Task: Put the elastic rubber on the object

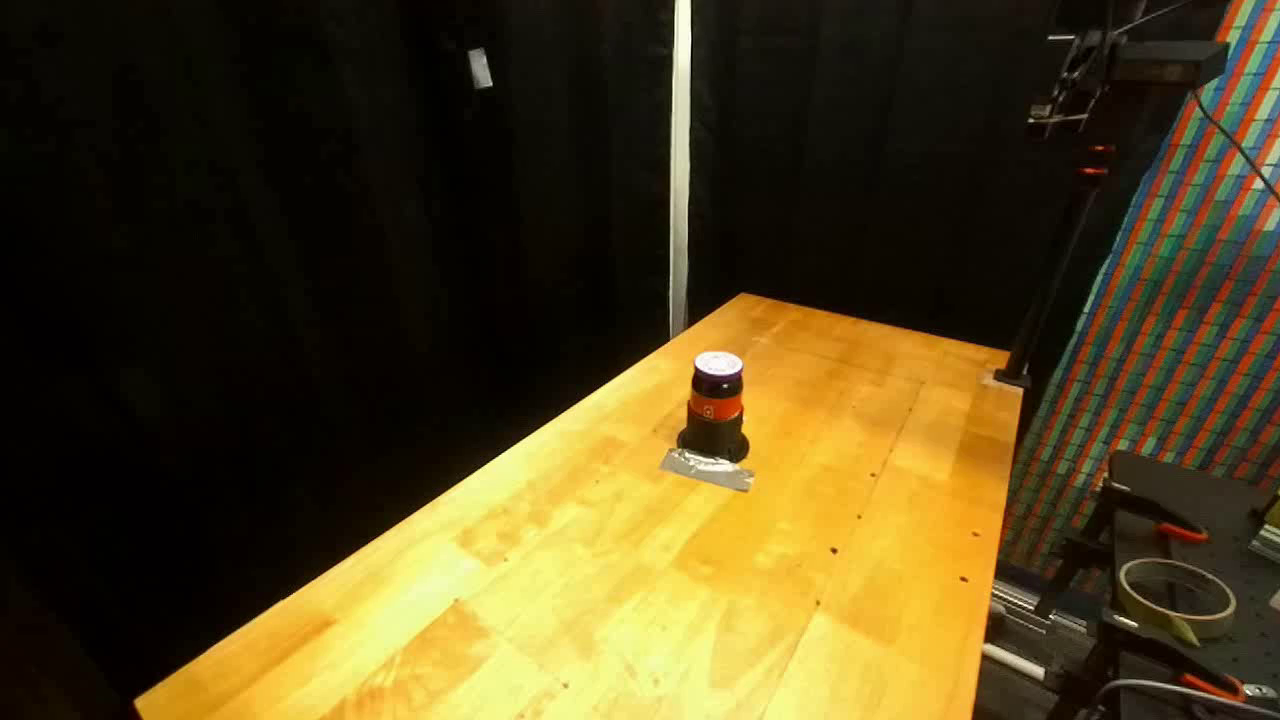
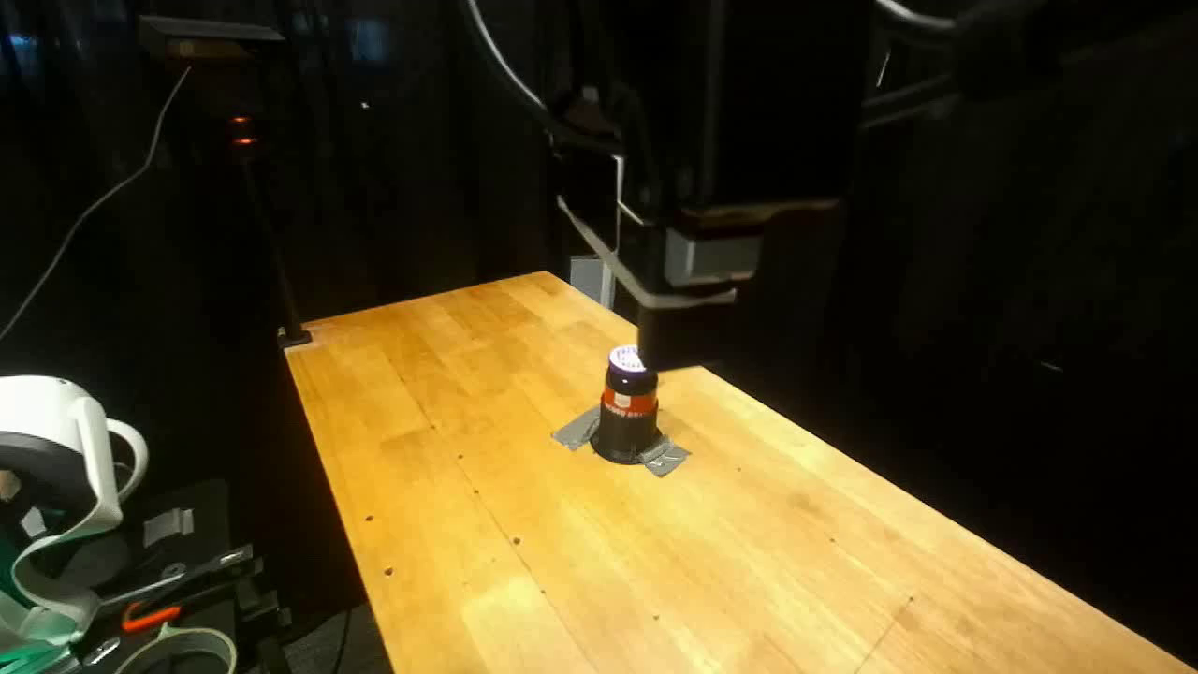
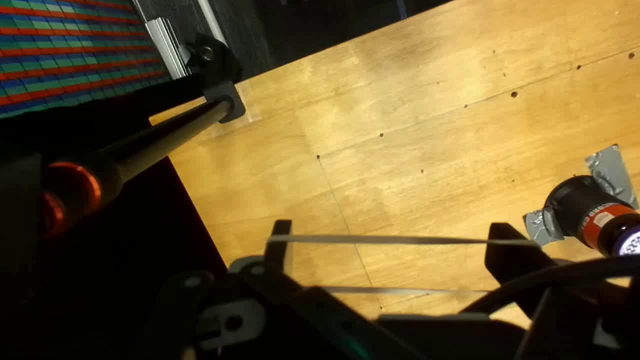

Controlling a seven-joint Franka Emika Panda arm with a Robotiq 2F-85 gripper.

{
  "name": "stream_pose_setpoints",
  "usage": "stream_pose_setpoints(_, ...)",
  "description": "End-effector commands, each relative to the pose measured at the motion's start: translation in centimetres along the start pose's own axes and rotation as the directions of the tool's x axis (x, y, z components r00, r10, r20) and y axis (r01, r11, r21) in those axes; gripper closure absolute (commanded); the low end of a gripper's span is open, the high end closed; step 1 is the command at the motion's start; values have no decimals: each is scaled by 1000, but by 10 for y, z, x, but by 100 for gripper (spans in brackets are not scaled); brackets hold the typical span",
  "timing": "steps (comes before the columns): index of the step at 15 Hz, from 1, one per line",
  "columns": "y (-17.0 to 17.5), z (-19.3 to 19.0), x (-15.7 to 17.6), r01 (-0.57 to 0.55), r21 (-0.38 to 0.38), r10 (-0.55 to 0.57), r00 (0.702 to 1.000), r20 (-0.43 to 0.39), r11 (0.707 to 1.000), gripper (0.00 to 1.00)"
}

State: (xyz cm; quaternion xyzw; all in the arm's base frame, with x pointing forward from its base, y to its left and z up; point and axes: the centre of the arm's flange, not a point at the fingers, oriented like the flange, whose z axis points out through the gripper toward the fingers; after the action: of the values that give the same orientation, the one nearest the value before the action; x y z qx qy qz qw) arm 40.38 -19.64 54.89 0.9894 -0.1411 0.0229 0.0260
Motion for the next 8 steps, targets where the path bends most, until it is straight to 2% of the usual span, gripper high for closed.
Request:
stream_pose_setpoints(1, 0, -2, 1, 0, -1, 0, 1000, -4, 1000, 0)
stream_pose_setpoints(8, 1, -7, 0, -1, -1, 1, 1000, -16, 1000, 0)
